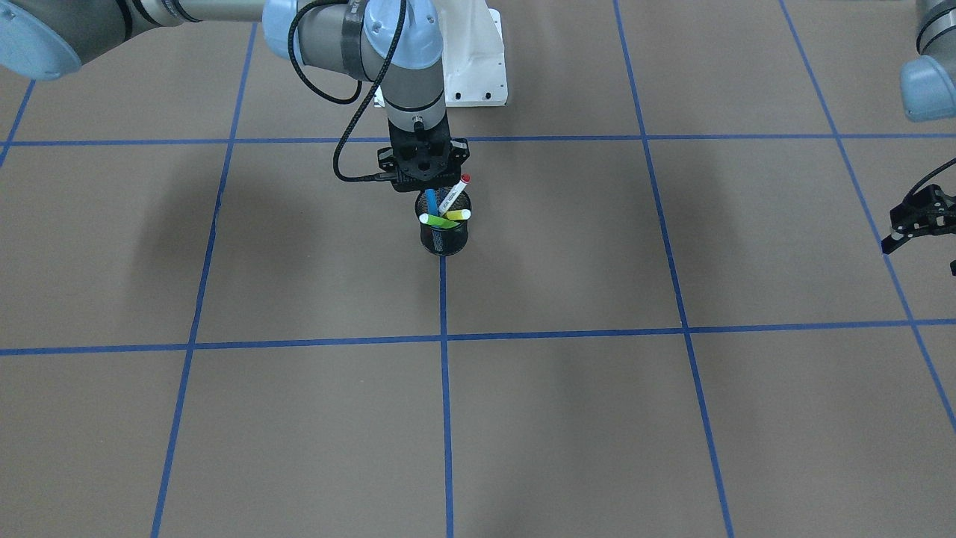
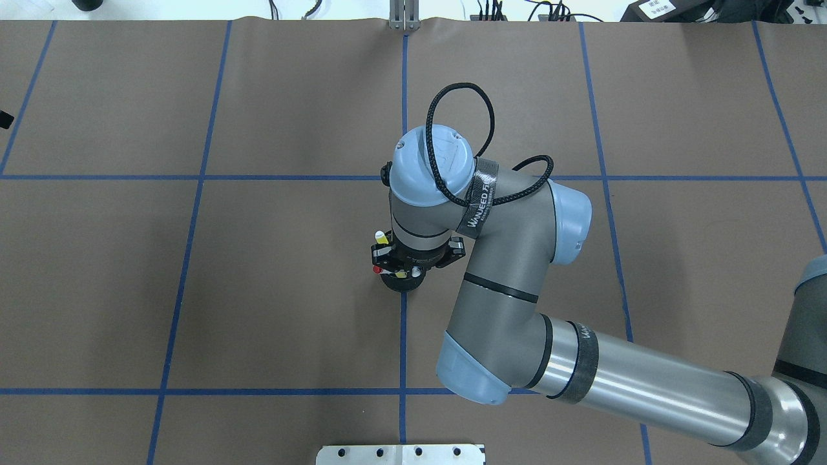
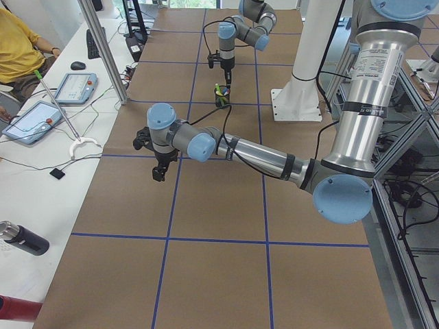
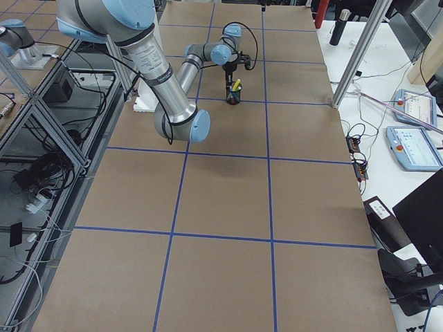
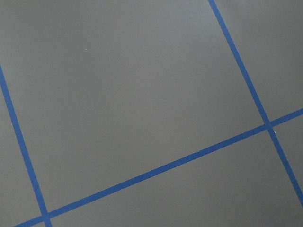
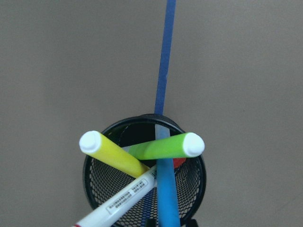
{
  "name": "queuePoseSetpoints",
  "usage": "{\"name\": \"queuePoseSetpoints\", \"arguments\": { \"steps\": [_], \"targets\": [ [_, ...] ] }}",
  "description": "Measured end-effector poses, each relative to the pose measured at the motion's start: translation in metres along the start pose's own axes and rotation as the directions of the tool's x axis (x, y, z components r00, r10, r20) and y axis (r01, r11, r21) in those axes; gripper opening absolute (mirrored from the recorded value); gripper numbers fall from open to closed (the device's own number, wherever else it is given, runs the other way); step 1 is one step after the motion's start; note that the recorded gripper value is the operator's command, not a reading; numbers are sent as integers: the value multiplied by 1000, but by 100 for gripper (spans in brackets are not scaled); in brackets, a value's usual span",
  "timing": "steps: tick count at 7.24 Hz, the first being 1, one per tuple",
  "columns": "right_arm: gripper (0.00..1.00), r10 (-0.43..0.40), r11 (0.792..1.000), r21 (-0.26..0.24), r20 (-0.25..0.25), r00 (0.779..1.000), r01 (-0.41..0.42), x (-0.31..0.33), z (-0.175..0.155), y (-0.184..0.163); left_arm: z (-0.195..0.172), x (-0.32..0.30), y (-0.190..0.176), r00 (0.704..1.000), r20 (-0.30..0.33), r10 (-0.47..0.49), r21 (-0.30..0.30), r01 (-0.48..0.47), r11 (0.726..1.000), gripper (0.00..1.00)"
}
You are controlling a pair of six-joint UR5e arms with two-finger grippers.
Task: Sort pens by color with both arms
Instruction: 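Lower the right gripper and grasp the blue marker in the cup, then lift the blue marker out of the cup with the right gripper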
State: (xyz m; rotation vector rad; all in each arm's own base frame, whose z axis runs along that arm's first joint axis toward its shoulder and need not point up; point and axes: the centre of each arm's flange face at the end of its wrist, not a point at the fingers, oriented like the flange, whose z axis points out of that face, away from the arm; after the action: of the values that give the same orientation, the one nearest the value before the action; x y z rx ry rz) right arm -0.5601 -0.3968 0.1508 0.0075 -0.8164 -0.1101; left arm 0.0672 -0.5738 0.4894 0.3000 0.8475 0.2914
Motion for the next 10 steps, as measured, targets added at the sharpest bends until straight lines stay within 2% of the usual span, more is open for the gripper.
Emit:
{"name": "queuePoseSetpoints", "arguments": {
  "steps": [3, 7, 8, 10],
  "targets": [
    [0, -2, 1000, 21, 33, 999, 1, 1, -27, 0, 0, 0, 0, 1000, 0, 0, 0, 0, 1000, 100],
    [0, 28, 998, 63, 49, 998, -31, 27, -133, 23, -1, 1, -1, 1000, 0, 2, 2, -2, 1000, 100],
    [0, 35, 996, 77, 51, 998, -39, 28, -150, 23, -1, 1, -1, 1000, 0, 2, 2, -2, 1000, 100],
    [0, 50, 992, 115, 16, 999, -52, 28, -152, 12, -1, 1, -1, 1000, 0, 2, 2, -2, 1000, 100]
  ]
}}
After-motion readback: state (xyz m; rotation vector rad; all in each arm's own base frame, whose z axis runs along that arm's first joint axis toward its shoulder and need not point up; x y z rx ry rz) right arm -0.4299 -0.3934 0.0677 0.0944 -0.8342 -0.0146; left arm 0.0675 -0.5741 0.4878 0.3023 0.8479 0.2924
